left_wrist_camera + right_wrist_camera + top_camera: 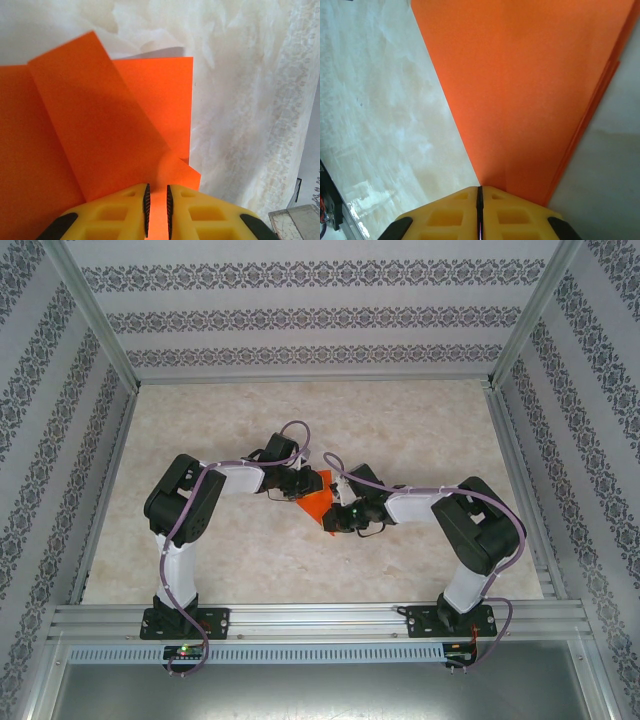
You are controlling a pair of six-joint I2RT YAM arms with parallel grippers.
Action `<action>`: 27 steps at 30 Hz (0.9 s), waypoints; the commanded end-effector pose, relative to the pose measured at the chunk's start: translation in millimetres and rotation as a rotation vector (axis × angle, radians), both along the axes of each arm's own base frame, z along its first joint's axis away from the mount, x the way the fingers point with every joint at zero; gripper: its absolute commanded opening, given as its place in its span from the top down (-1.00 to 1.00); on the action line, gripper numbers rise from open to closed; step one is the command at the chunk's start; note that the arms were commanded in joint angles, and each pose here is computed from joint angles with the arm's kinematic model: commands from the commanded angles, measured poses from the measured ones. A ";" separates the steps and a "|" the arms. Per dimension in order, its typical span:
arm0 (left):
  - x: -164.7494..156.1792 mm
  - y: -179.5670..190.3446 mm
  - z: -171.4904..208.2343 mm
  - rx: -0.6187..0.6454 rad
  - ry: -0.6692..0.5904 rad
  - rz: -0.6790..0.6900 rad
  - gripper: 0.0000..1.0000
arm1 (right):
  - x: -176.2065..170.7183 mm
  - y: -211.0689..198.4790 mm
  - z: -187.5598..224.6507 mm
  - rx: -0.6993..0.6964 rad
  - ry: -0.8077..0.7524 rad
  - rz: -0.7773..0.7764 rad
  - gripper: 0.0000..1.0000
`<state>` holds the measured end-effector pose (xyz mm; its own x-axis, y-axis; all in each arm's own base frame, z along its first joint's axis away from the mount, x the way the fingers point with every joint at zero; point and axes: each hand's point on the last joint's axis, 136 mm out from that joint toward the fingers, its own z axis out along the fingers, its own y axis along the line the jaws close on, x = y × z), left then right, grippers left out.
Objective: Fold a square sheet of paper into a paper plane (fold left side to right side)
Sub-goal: Fourth fold the wing at the center of the table.
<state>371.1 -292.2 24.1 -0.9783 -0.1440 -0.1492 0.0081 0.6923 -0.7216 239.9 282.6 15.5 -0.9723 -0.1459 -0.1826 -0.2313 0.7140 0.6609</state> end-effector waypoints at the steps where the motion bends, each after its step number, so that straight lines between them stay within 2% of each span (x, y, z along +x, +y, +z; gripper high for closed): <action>1: -23.3 19.3 -45.5 0.131 0.107 0.013 0.58 | -38.3 -12.6 -16.5 -0.052 0.131 0.025 0.83; 27: -24.3 19.5 -46.7 0.132 0.110 0.014 0.58 | -65.4 -21.2 -8.8 -0.011 0.172 0.039 0.88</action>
